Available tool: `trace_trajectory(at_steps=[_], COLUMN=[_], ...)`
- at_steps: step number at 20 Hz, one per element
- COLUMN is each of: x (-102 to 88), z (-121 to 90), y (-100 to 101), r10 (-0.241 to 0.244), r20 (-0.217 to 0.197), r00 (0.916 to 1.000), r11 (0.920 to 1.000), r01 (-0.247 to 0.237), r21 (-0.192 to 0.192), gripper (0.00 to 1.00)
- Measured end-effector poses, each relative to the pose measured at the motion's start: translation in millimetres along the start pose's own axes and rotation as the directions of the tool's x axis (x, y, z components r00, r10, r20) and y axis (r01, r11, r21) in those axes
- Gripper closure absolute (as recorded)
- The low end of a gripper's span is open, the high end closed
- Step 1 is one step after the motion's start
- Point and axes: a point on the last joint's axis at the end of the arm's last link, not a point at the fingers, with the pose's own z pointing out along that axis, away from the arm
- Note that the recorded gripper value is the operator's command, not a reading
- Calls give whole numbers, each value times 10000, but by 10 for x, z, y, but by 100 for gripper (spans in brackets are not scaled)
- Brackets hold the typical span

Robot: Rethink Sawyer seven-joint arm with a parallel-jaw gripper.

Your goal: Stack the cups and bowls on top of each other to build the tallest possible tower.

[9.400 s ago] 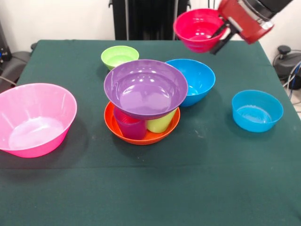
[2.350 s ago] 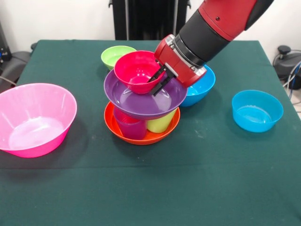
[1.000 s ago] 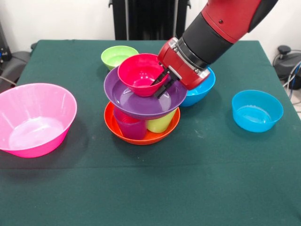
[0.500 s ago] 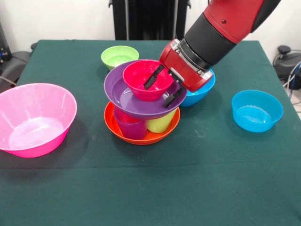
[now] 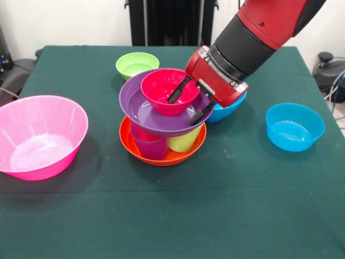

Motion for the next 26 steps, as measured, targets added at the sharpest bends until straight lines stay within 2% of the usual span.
trace_trajectory(at_steps=[13,26], x=[-160,-288], z=[-184,-396], y=[9,-34], r10=[162,350], r20=[209,104], r00=[9997,9993], r11=[9997,9993], r01=[-158,-349], r21=[-201,-141], gripper=[0,0])
